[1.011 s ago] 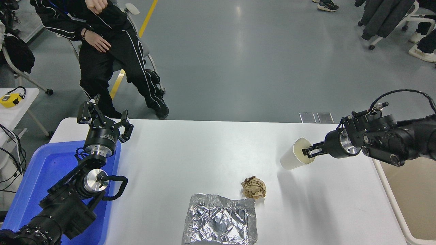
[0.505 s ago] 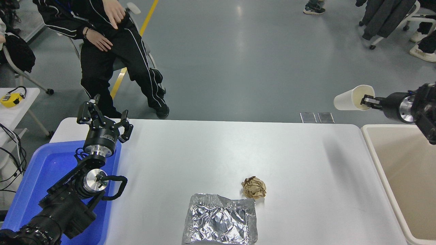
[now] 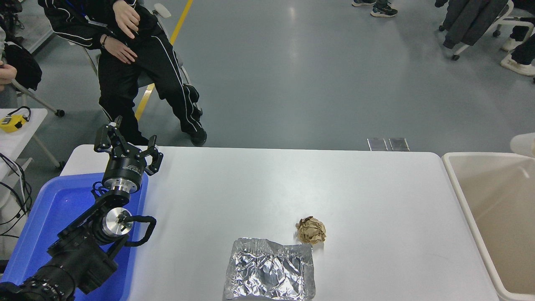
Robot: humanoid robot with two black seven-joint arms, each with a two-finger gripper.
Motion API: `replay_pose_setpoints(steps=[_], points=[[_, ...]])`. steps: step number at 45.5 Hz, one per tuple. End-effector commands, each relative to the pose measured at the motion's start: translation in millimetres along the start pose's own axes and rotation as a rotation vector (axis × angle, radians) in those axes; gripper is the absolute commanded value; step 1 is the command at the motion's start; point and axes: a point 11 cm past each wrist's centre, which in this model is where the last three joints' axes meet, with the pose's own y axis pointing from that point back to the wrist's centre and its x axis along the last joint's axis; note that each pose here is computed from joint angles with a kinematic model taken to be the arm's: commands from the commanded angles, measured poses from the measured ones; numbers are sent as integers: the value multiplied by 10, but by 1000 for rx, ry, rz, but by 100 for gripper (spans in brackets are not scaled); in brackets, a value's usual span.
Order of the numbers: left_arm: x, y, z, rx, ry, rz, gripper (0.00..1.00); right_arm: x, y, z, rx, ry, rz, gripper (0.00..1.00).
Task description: Dispose of the paper cup in the dustbin
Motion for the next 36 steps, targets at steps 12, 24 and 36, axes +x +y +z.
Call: replay_pose_setpoints(steps=[12, 24, 36], points=[[-1, 0, 0, 0, 0, 0, 100, -845, 62, 691, -259, -16, -72, 0], [-1, 0, 0, 0, 0, 0, 100, -1259, 49, 598, -243, -31, -117, 0], [-1, 0, 0, 0, 0, 0, 100, -1493, 38, 469, -221, -46, -148, 0]])
